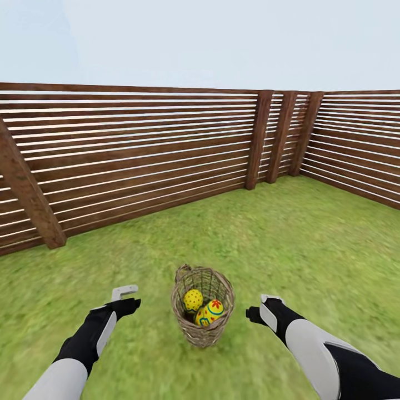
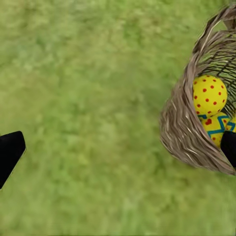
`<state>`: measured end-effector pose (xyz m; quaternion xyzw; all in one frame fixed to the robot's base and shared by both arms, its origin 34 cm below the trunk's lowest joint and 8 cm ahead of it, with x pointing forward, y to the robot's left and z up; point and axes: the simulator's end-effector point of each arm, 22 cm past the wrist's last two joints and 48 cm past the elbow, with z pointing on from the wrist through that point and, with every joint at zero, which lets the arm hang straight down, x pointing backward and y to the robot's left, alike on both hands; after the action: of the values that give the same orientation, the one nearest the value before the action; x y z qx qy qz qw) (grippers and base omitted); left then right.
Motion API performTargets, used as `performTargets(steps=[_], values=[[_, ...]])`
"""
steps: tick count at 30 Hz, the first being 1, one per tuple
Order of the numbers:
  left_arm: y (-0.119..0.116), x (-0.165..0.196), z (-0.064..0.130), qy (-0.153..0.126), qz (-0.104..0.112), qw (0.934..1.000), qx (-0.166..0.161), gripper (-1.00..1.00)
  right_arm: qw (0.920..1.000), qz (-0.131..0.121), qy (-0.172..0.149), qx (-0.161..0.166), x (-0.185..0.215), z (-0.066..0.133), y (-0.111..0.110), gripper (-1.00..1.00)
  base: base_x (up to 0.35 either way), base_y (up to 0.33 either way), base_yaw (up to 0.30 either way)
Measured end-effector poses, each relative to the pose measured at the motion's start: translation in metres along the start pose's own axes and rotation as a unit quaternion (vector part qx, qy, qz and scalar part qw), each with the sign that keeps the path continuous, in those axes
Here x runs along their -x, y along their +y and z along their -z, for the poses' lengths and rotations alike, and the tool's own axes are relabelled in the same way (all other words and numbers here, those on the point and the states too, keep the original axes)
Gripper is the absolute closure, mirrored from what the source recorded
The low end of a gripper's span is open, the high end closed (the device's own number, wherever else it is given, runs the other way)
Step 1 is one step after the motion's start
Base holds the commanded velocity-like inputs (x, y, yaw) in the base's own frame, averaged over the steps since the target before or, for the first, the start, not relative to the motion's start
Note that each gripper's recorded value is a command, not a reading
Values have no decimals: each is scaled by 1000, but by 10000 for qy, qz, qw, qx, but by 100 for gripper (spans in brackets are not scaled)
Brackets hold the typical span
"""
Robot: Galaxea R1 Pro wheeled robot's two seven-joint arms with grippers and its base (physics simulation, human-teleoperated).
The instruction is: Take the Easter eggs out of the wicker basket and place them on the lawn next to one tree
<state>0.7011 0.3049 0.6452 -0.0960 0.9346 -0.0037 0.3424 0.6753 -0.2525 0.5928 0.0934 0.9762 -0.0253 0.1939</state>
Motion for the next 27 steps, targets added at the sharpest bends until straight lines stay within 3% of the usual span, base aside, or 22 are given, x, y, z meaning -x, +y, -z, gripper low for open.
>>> performTargets(steps=[8,16,20,27], values=[[-2,-3,1,76,-2,10000,-24,-100,10000,-29,0,8,1,2,3,-100,276,226,-146],[-4,-2,3,76,2,10000,-44,-100,9985,-524,103,122,-2,4,2,-100,274,229,-263],[-4,-2,4,86,6,9999,-54,-100,9983,-556,93,126,0,5,1,-100,274,230,-267],[-14,-14,7,351,11,9993,-122,-100,9982,-576,65,132,2,8,1,-100,273,230,-267]])
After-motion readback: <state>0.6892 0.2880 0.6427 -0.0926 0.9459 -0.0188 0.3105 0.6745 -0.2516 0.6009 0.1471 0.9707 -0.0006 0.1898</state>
